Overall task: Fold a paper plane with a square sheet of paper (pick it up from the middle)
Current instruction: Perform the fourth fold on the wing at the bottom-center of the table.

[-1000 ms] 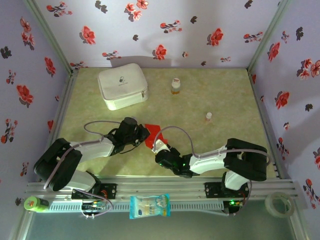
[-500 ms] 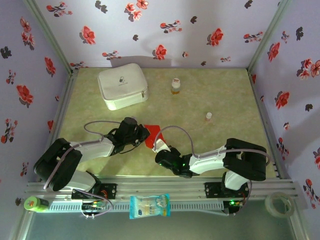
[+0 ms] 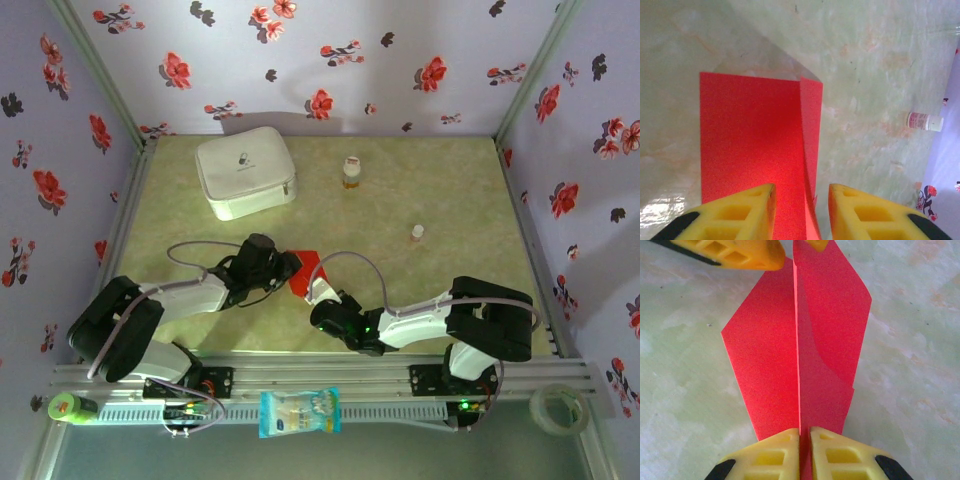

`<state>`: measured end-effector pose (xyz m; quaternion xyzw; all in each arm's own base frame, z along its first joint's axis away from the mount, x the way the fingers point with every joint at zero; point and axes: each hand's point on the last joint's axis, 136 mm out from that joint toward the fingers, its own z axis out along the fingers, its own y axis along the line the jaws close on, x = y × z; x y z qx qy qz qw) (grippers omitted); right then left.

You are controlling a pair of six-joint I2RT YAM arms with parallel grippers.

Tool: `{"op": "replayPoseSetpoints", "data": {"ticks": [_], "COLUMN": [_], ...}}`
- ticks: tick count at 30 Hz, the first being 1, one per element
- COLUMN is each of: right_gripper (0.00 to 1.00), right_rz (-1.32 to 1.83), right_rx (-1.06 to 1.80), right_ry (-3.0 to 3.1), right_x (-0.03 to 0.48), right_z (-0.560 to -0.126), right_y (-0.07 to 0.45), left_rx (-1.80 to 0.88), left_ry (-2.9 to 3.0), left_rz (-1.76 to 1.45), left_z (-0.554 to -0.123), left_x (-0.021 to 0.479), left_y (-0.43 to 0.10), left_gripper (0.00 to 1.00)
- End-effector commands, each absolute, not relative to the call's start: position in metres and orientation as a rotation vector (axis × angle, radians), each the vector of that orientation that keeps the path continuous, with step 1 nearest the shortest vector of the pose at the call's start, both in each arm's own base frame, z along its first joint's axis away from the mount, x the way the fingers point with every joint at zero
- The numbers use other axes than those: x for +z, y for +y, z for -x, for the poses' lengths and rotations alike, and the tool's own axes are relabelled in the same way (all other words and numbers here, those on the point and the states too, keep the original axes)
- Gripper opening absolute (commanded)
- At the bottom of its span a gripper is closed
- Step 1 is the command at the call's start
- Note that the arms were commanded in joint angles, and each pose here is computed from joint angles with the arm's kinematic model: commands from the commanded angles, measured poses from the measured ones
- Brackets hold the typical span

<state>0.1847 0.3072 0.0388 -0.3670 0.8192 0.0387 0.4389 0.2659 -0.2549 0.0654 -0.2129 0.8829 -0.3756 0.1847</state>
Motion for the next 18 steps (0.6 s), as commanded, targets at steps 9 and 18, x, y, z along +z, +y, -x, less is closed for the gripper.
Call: {"op": "replayPoseSetpoints", "data": {"ticks": [9,18], "right_gripper": [0.15,0.20], "right_rz": [0.899,0.868], "right_rx": [0.084,0.062], "right_ry": [2.037,2.056], "right_x": [0.039,0.035], "right_z": [-0.185,-0.186], "right_y": [0.308,0.298], "left_rx": [-1.037,-1.038], "left_ry": [2.506,2.498], "left_rz": [0.577,0.572], "left_z": [-0.276,-0.276], "left_x": [0.066,0.071], "left_y": [-0.252,-0.250], "left_gripper": [0.10,0.00]}}
